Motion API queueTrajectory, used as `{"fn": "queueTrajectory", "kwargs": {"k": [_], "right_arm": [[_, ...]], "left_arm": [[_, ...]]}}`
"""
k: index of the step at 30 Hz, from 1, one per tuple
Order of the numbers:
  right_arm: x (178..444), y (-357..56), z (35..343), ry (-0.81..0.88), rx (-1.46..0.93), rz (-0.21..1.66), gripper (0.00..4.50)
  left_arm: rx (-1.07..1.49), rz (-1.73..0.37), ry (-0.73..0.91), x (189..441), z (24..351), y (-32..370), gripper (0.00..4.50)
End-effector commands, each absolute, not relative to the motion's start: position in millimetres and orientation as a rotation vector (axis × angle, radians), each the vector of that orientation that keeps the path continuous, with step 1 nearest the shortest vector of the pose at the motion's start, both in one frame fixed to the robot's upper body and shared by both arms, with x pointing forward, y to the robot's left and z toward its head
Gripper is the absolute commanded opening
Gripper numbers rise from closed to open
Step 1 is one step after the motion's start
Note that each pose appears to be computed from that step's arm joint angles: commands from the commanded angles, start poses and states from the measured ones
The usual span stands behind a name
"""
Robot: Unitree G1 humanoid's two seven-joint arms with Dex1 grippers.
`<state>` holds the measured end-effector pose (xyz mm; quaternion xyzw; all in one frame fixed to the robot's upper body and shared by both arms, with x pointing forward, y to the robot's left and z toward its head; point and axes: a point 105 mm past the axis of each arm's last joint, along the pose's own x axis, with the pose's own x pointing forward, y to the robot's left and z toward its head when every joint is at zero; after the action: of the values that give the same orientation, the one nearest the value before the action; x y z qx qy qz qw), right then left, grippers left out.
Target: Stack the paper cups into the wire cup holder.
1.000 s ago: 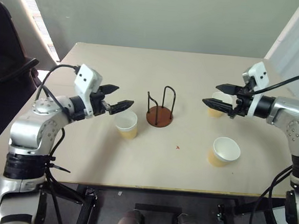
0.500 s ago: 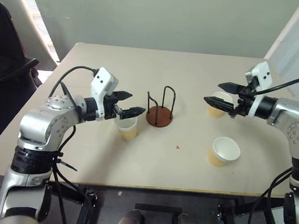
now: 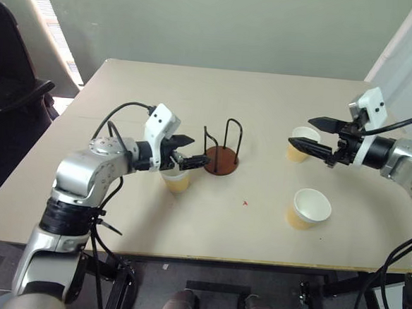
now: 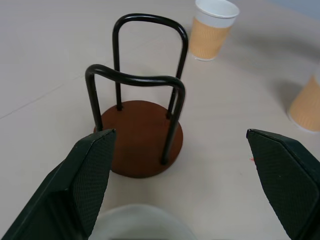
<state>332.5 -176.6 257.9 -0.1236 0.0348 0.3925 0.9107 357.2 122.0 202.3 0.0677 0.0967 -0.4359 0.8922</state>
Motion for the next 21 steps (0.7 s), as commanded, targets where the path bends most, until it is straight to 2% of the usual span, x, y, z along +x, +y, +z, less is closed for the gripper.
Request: {"fn": "queueTrajectory", "kwargs": {"k": [1, 21], "right_arm": [[325.7, -180.3, 274.2, 0.012, -0.277, 0.785, 4.36], [322.7, -180.0, 275.1, 0.016, -0.288, 0.77, 4.36]], "left_arm": [[0.165, -0.897, 0.145, 366.6, 213.0, 114.9, 4.5], [0.18, -0.899, 0.147, 396.4, 192.8, 76.4, 4.5]]}}
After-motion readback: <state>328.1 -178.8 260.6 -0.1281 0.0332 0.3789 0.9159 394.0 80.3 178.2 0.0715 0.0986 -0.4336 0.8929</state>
